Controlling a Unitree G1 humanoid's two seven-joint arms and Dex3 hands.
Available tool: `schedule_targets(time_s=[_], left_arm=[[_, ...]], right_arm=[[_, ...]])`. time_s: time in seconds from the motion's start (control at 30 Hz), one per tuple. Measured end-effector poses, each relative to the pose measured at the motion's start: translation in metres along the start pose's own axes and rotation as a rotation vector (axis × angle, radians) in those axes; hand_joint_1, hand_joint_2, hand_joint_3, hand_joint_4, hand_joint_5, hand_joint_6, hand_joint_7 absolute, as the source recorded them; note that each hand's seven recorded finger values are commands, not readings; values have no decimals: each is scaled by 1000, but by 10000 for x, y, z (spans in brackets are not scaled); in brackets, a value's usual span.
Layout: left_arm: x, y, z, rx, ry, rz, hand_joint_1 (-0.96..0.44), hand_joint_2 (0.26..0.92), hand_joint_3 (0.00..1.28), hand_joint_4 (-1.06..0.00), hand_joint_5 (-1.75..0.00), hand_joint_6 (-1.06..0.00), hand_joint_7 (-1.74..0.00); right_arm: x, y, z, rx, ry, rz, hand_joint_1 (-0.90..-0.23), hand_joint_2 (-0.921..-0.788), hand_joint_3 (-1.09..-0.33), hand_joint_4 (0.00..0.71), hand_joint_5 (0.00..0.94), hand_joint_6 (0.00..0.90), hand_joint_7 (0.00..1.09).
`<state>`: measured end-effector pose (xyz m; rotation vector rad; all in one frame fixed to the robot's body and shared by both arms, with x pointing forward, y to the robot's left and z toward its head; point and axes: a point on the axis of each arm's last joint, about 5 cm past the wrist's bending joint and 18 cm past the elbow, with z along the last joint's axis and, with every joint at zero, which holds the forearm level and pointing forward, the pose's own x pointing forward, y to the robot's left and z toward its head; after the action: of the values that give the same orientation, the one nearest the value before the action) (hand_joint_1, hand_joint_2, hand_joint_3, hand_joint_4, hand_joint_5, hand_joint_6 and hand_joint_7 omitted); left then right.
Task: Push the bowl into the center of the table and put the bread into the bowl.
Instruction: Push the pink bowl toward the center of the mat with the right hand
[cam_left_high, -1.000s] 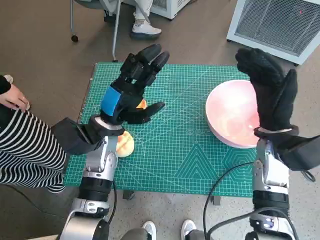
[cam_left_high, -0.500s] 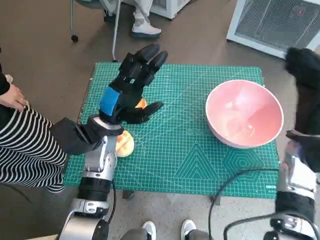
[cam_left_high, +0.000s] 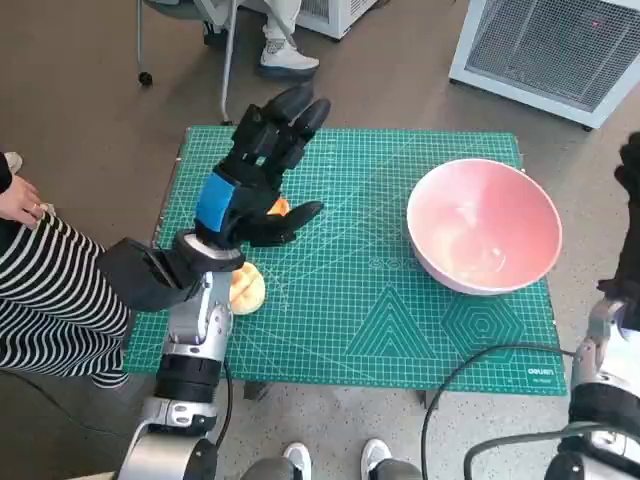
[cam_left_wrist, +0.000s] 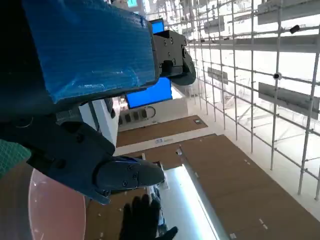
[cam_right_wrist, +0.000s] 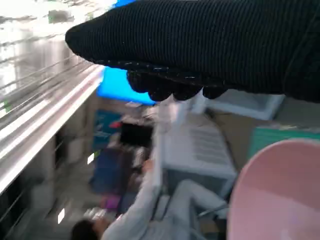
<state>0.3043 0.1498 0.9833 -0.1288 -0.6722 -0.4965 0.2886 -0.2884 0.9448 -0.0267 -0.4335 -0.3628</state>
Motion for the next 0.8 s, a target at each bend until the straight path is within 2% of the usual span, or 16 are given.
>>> schedule_targets(time_s=[0.2, 0.33, 0.5, 0.8], left_arm=[[-5, 10, 3, 1, -2, 10, -286, 726, 429, -89, -239, 1, -592], [-8, 17, 6, 2, -3, 16, -288, 727, 426, -90, -237, 1, -592], [-12, 23, 8, 3, -4, 23, -291, 731, 416, -91, -230, 1, -589], [-23, 24, 4, 3, -2, 26, -298, 759, 362, -106, -193, 1, -573]], right_arm=[[-33, -39, -124, 60, 146, -56, -644, -921, -911, 107, 4, 0, 490], [-79, -31, -200, 76, 229, -66, -636, -921, -930, 105, 3, 2, 478], [-122, 55, -272, 107, 300, -55, -624, -921, -943, 90, 2, 9, 419], [-194, 267, -367, 160, 376, -8, -621, -921, -937, 84, 0, 30, 390]])
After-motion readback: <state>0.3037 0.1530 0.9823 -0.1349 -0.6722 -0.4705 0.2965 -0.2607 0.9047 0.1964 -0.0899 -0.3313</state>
